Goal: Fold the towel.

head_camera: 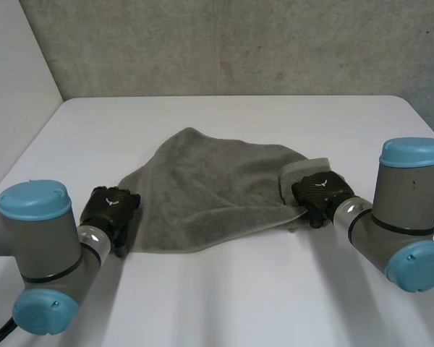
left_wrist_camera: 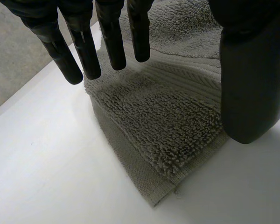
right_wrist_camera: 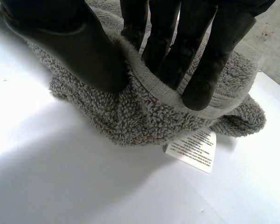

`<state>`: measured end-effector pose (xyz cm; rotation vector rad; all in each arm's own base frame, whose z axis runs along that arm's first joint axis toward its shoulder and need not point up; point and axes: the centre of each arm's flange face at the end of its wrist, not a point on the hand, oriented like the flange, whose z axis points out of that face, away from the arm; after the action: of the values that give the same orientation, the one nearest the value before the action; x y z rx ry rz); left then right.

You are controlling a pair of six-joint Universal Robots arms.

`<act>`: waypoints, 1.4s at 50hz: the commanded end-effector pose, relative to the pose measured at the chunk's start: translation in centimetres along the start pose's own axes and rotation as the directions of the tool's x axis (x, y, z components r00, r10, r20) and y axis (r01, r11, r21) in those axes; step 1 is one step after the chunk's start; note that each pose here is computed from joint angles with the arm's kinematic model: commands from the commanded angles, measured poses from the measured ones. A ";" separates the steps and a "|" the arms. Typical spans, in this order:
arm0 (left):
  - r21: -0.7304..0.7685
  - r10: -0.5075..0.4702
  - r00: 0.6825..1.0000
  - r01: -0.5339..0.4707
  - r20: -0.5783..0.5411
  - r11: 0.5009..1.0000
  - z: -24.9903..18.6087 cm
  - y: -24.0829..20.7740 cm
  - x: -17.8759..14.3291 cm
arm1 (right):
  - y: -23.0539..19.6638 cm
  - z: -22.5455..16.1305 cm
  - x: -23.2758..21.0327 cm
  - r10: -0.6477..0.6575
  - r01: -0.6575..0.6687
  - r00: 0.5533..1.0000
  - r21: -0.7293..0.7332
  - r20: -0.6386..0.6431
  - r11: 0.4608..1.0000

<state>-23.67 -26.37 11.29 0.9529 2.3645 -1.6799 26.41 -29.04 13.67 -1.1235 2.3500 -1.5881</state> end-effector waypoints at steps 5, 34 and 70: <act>0.006 0.001 1.000 -0.001 0.002 1.000 0.7 0.0 0.1 | 0.0 0.0 0.0 0.000 0.000 1.000 0.000 0.000 1.000; 0.052 -0.010 1.000 0.008 0.029 0.999 2.0 -1.2 -0.5 | 0.0 0.0 0.0 -0.002 0.002 1.000 0.000 0.000 1.000; 0.402 -0.141 0.981 0.076 0.134 0.912 -7.4 -13.5 -6.6 | -11.8 -10.1 6.7 -0.194 0.208 0.975 0.137 -0.109 0.968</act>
<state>-22.91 -24.35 31.10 0.6359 1.9208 -2.3761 22.60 -26.29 33.58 -1.1303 2.0836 -2.0502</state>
